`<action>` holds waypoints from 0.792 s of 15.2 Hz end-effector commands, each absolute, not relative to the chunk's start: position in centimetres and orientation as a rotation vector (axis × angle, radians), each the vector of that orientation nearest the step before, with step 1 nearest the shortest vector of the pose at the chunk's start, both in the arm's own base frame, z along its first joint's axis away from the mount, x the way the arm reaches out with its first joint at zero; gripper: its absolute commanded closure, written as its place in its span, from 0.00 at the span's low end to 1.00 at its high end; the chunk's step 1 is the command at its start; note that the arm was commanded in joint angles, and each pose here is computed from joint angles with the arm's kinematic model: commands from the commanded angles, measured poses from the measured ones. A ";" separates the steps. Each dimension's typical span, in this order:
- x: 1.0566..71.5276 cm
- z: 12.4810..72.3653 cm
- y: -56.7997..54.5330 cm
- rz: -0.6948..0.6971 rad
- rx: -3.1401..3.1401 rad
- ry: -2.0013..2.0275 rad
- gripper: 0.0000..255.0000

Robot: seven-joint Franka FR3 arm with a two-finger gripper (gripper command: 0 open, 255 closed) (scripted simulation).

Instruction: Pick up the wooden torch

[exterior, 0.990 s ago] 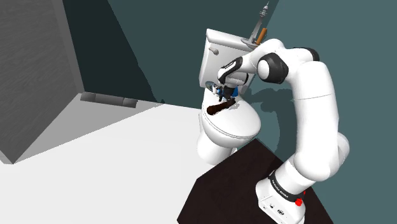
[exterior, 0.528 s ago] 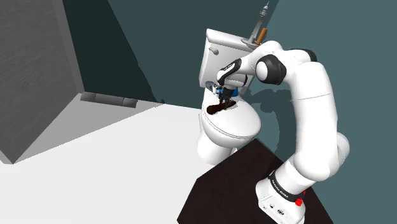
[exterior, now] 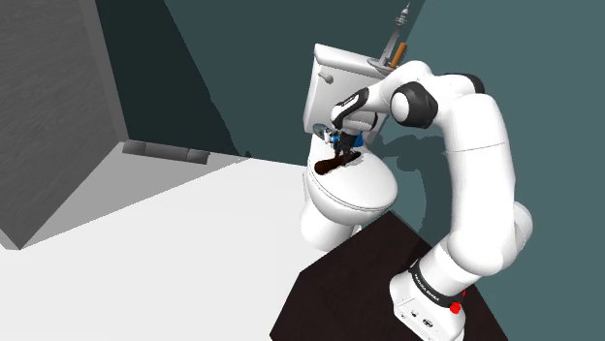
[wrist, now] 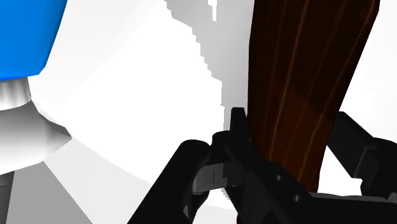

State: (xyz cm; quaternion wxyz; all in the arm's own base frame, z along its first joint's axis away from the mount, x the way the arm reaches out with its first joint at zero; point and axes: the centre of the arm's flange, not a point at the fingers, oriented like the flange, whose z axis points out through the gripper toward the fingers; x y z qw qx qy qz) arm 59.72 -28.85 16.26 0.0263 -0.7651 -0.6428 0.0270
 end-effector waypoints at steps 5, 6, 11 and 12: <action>59.8 19.3 -28.8 0.083 -2.365 -1.987 1.00; 59.8 19.8 -28.8 0.083 -2.365 -1.987 1.00; 59.8 22.5 -28.8 0.083 -2.365 -1.987 1.00; 59.8 23.0 -28.8 0.083 -2.365 -1.987 1.00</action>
